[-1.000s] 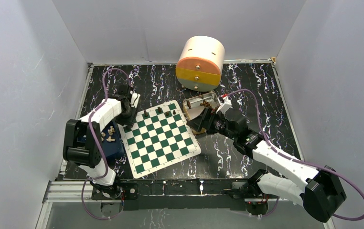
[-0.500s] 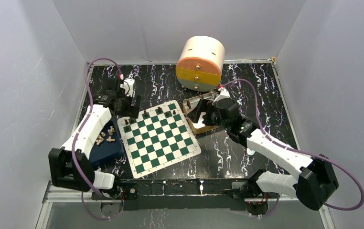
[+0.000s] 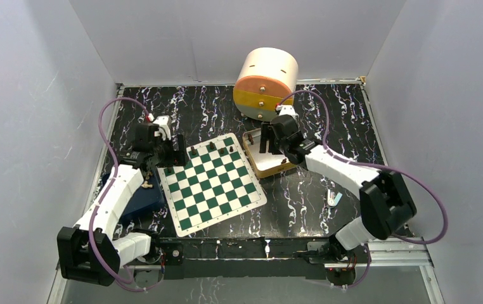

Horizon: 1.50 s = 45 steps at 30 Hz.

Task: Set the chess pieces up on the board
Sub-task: Pick up the chess piece from the storage box.

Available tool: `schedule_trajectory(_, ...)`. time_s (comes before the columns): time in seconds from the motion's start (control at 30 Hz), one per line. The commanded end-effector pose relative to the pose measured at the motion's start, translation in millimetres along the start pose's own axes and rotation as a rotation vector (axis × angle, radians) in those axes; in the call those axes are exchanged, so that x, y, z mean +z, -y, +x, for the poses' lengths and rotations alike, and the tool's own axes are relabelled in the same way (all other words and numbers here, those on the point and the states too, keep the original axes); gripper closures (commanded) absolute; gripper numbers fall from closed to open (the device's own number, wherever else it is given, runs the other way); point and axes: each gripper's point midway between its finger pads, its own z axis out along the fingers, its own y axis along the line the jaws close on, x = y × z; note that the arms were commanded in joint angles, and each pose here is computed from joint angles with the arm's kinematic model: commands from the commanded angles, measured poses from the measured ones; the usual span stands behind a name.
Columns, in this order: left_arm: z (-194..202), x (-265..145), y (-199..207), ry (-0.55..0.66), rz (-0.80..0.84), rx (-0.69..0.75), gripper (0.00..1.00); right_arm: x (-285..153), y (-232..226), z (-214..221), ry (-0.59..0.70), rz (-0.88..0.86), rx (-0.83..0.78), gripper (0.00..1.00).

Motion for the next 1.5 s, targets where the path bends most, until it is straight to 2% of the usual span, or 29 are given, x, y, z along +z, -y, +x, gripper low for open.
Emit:
schedule_trajectory(0.0,-11,-5,2,0.132,0.021,-0.058,0.14,19,17,-33,0.067,0.072,-0.056,0.28)
schedule_trajectory(0.13,-2,-2,0,0.142,0.029,-0.016,0.14,38,33,-35,0.055,0.105,-0.025,0.5)
schedule_trajectory(0.23,1,-2,0,0.158,0.033,-0.011,0.15,50,43,-34,0.05,0.128,0.004,0.56)
schedule_trajectory(0.63,0,-5,7,0.169,0.071,-0.003,0.16,81,57,-6,-0.05,0.183,0.062,0.62)
schedule_trajectory(1.07,-1,-7,7,0.18,0.072,0.002,0.17,92,65,13,-0.103,0.223,0.056,0.65)
schedule_trajectory(1.2,-1,-7,6,0.18,0.068,0.003,0.18,94,68,15,-0.112,0.238,0.044,0.69)
schedule_trajectory(1.47,0,-7,5,0.176,0.063,0.004,0.19,94,73,17,-0.122,0.26,0.018,0.67)
